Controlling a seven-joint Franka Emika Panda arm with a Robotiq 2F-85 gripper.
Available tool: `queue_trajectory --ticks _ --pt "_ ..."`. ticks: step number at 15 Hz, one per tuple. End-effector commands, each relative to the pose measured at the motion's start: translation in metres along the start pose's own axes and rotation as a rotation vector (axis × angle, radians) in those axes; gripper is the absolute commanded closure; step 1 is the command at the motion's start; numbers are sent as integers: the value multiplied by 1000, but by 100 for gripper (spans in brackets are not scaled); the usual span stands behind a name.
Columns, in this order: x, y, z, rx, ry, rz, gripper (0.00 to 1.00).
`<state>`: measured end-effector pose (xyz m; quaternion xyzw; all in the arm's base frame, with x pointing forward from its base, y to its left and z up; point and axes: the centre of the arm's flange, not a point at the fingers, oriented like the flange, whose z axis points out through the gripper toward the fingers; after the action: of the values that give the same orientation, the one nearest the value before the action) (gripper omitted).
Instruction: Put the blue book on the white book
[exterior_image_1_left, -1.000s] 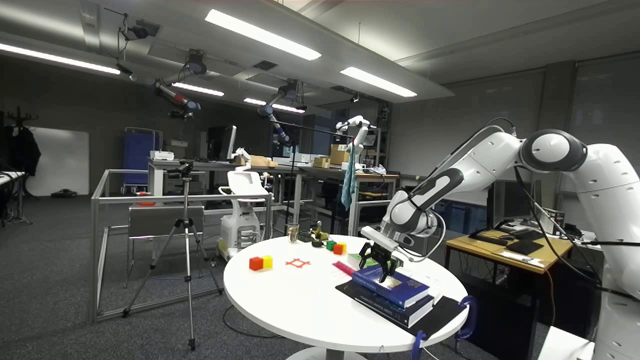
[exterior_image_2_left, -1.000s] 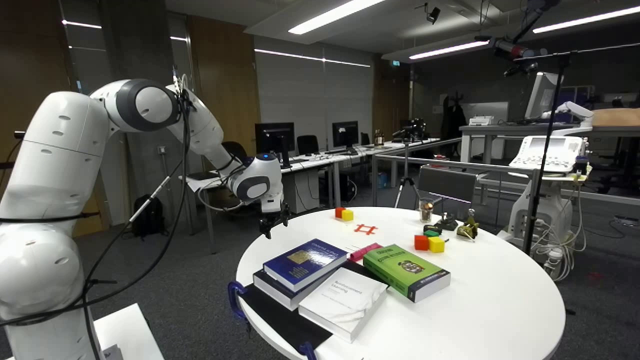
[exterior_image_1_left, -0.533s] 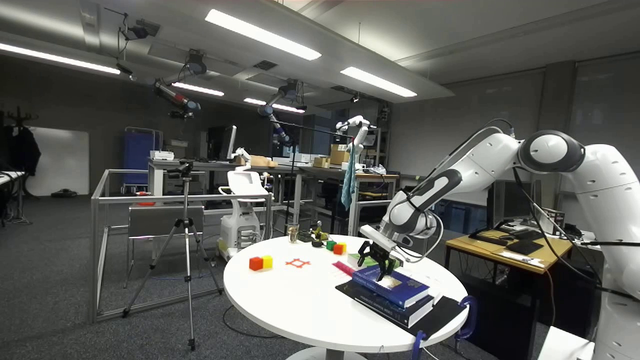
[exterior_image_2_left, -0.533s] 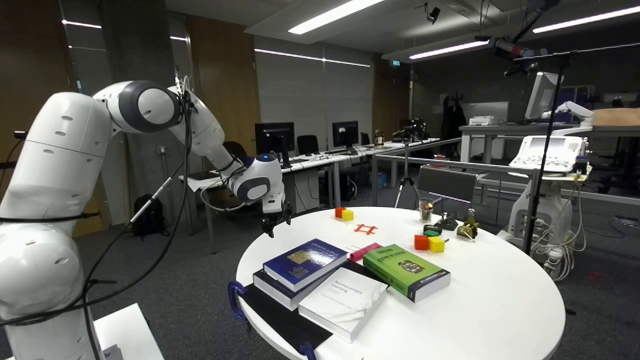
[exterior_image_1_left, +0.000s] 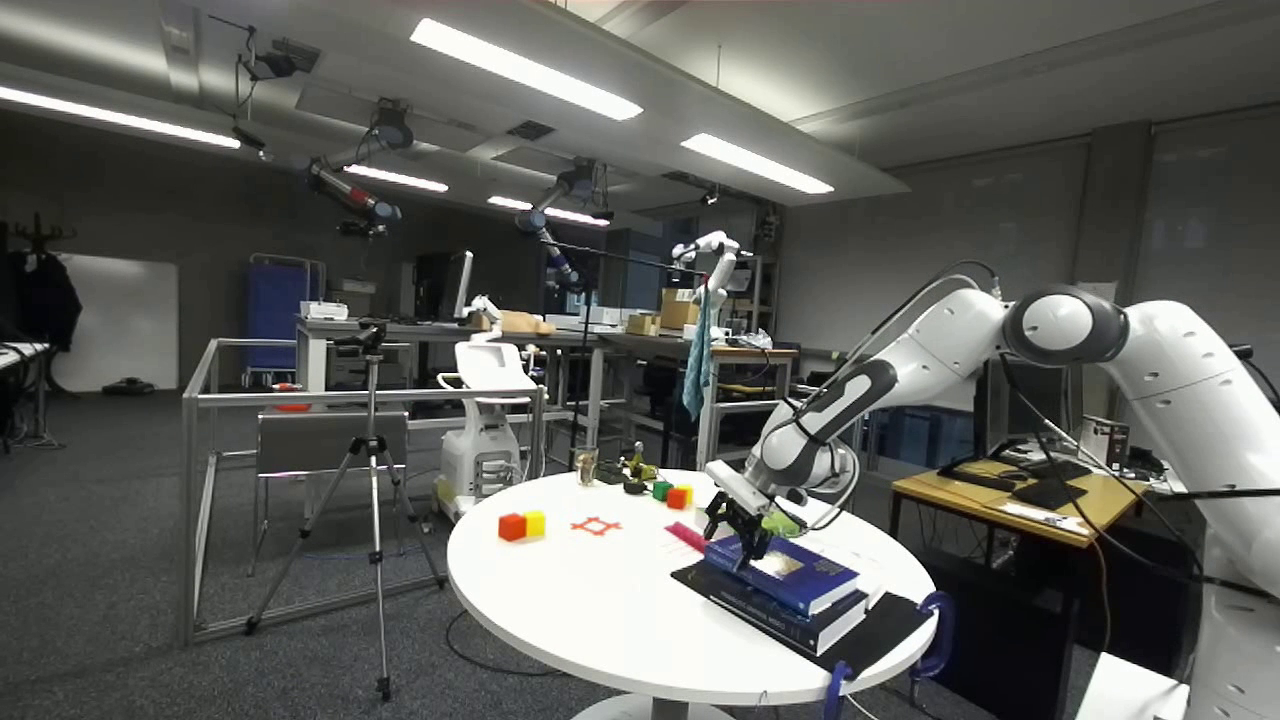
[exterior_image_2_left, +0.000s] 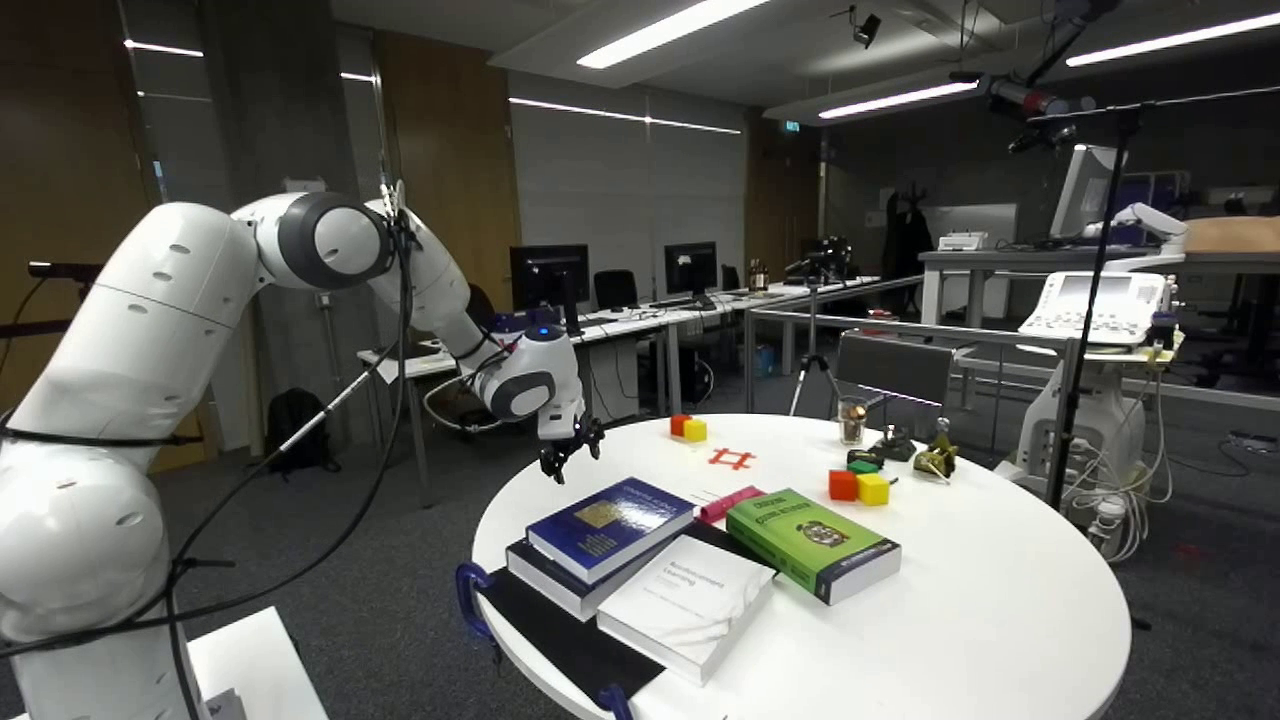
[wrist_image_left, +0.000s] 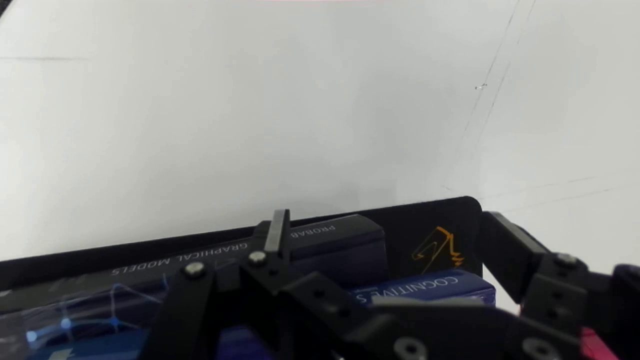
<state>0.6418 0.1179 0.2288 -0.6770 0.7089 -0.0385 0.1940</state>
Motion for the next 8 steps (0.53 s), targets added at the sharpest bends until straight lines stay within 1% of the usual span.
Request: queue_trajectory --ticks 1,5,8 --pt "-7 -18 12 32 7 66 0" --pt "-5 -22 29 17 46 89 0" --pt "-3 -17 39 10 105 97 0"
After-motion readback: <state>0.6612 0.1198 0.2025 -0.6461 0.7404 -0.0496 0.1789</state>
